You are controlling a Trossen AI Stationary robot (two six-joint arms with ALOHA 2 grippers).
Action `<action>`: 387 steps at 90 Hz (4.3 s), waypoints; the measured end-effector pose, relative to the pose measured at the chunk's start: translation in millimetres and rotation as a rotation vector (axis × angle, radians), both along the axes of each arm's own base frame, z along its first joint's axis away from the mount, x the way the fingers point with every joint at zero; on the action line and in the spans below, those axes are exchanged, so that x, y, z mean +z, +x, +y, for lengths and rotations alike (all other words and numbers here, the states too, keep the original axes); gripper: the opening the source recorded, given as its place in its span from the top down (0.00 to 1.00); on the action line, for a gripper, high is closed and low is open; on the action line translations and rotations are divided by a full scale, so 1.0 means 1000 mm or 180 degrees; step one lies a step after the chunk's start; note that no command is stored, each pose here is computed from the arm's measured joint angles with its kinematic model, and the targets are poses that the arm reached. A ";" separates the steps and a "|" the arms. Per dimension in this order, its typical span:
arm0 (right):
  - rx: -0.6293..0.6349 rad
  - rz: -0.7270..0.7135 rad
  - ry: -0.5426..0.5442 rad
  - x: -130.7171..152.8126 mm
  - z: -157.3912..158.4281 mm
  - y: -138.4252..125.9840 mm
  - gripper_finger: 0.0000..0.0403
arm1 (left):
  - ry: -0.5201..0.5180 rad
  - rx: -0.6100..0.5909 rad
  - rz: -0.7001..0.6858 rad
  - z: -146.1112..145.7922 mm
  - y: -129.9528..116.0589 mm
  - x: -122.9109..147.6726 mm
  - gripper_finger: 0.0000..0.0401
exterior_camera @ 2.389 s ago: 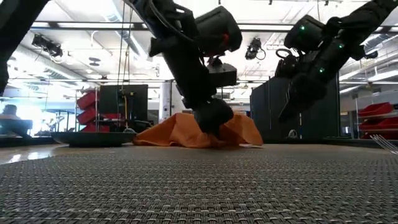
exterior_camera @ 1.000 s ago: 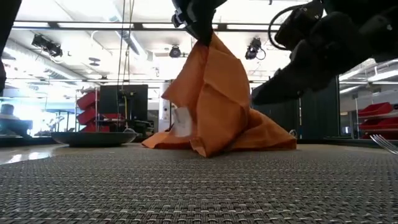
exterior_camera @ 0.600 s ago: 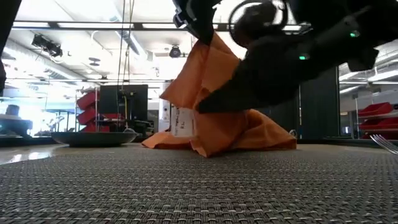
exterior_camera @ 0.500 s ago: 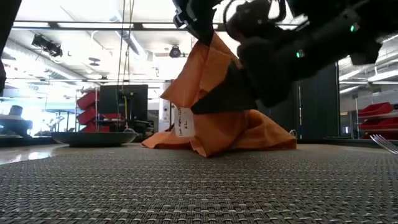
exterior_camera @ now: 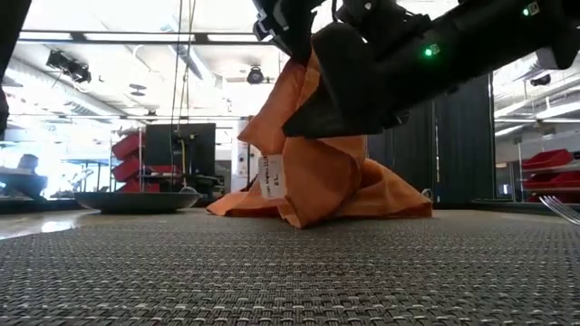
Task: Set table place
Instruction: Fold the orange table napkin
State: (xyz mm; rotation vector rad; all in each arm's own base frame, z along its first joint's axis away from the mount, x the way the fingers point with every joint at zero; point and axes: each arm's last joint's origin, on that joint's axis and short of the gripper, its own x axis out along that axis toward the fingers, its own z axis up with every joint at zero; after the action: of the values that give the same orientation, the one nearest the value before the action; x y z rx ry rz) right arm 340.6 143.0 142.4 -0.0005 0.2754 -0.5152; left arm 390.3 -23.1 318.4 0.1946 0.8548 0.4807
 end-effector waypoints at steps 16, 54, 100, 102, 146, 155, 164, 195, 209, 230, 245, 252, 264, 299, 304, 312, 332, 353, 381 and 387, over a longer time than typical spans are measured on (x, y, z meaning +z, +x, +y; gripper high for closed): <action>-0.0002 0.0002 0.0130 -0.011 0.001 0.001 0.48 | -0.0025 0.0029 -0.0030 0.000 0.000 0.000 1.00; 0.0198 0.0442 0.0015 -0.069 0.013 0.022 0.51 | -0.0025 0.0030 -0.0027 0.000 0.000 0.000 1.00; 0.0379 0.0710 -0.0244 -0.064 0.006 0.024 0.98 | -0.0006 0.0006 -0.0016 0.000 0.000 0.000 1.00; 0.0396 0.0713 -0.0252 -0.061 0.006 0.023 0.98 | 0.0002 -0.0002 -0.0009 0.000 0.000 0.000 1.00; 0.0697 0.0955 -0.0327 0.103 -0.009 -0.054 1.00 | 0.0170 -0.0072 0.0063 0.001 -0.006 0.009 1.00; 0.0693 0.0922 -0.0295 0.134 -0.023 -0.080 1.00 | 0.0184 -0.0075 0.0032 0.002 -0.015 0.022 1.00; 0.0762 0.0903 -0.0239 0.157 -0.037 -0.106 1.00 | 0.0171 -0.0056 0.0178 0.000 -0.026 0.031 1.00; 0.1459 0.1253 0.0064 0.167 -0.042 -0.157 1.00 | -0.0551 -0.0421 0.0739 -0.047 -0.043 0.002 1.00; 0.1565 0.1566 0.0164 0.131 -0.026 -0.155 1.00 | -0.0734 -0.0506 0.0775 -0.077 -0.037 -0.035 1.00; 0.1588 0.1875 0.0202 0.082 0.003 -0.150 1.00 | -0.1169 -0.0651 0.0800 -0.110 -0.024 -0.083 0.99; 0.1514 0.2017 0.0273 0.065 0.016 -0.149 1.00 | -0.1216 -0.0634 0.0815 -0.114 -0.016 -0.098 0.85; 0.1499 0.2054 0.0285 0.061 0.020 -0.149 1.00 | -0.1239 -0.0654 0.0842 -0.114 -0.016 -0.099 0.75; 0.1467 0.2061 0.0342 0.058 0.023 -0.151 1.00 | -0.1402 -0.0660 0.1075 -0.113 -0.023 -0.099 0.60; 0.1438 0.1995 0.0358 0.059 0.025 -0.152 1.00 | -0.0788 -0.0492 0.1930 -0.143 -0.076 -0.115 0.50; 0.1422 0.1975 0.0345 0.059 0.025 -0.152 1.00 | -0.0560 -0.0609 0.1962 -0.145 -0.081 -0.123 0.50; 0.1412 0.1956 0.0343 0.059 0.025 -0.152 1.00 | -0.0335 -0.0835 0.2032 -0.146 -0.086 -0.137 0.50; 0.1412 0.1916 0.0382 0.059 0.026 -0.151 1.00 | 0.0164 -0.0956 0.2270 -0.135 -0.095 -0.150 0.50; 0.1412 0.1913 0.0385 0.059 0.027 -0.150 1.00 | 0.0236 -0.1012 0.2158 -0.129 -0.088 -0.152 0.50; 0.1393 0.1891 0.0364 0.059 0.026 -0.150 1.00 | 0.0077 -0.0994 0.2279 -0.122 -0.096 -0.172 0.63; 0.1374 0.1875 0.0344 0.059 0.026 -0.150 1.00 | 0.0064 -0.0978 0.2276 -0.121 -0.096 -0.173 0.70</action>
State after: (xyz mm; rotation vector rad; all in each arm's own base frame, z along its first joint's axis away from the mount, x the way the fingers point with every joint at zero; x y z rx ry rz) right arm 190.6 169.2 201.6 -0.1060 0.8580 -0.0569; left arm 294.3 -144.4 145.9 0.5266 1.4882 0.1187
